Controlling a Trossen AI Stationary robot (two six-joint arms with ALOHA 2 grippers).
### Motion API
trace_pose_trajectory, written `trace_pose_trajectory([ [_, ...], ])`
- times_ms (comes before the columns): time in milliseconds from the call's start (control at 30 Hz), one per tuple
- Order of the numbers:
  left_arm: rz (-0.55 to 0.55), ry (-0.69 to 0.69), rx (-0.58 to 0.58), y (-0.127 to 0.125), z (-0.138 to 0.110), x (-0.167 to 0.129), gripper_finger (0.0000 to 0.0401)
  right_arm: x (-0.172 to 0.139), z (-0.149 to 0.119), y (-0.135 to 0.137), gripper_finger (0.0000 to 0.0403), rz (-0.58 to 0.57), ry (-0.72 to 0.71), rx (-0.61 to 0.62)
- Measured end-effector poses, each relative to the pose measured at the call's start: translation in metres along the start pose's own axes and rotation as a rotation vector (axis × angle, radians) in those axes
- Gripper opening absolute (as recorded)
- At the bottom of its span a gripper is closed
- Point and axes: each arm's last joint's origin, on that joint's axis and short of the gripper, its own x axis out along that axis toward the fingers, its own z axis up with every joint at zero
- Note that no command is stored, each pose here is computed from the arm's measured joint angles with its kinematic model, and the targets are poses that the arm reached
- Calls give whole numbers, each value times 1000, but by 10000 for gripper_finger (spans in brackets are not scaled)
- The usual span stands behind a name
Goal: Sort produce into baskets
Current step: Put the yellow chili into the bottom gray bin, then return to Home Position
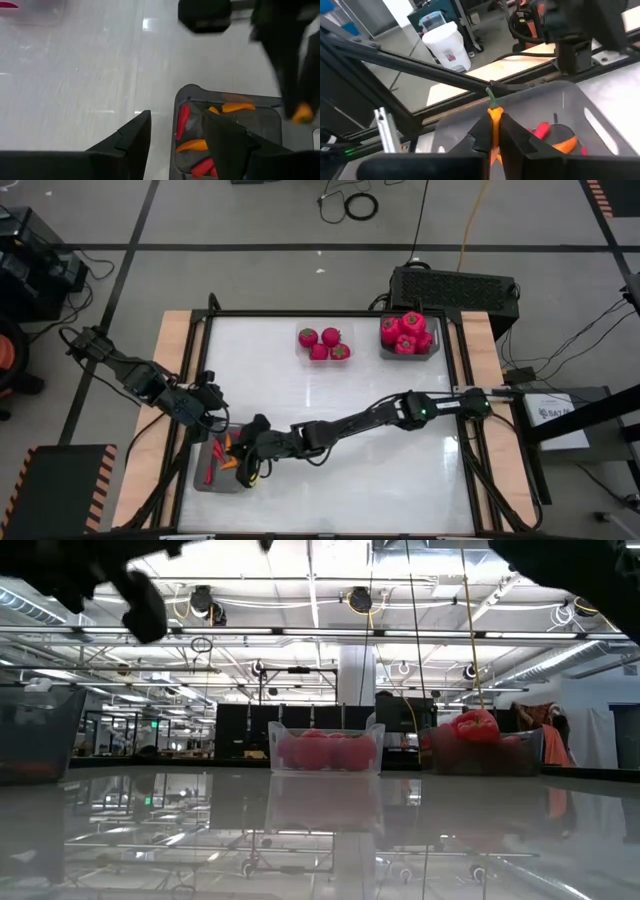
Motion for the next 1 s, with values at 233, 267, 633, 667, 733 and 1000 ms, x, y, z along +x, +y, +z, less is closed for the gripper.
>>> trace_pose_trajectory([
  [233, 1, 2, -3, 0, 0, 0, 183, 9, -15, -11, 59, -43, 23, -7],
  [267, 1, 1, -4, 0, 0, 0, 183, 9, -15, -13, 70, -49, 27, -12],
  [633, -4, 6, -6, 0, 0, 0, 183, 11, -10, -24, 165, -72, 33, 1],
  [667, -5, 7, -6, 0, 0, 0, 183, 10, -8, -22, 168, -70, 33, 0],
  [733, -6, 7, -5, 0, 0, 0, 183, 8, -5, -20, 170, -63, 28, -5],
  [1000, -11, -3, 23, -1, 1, 0, 183, -24, 35, -10, 165, -93, 109, 16],
])
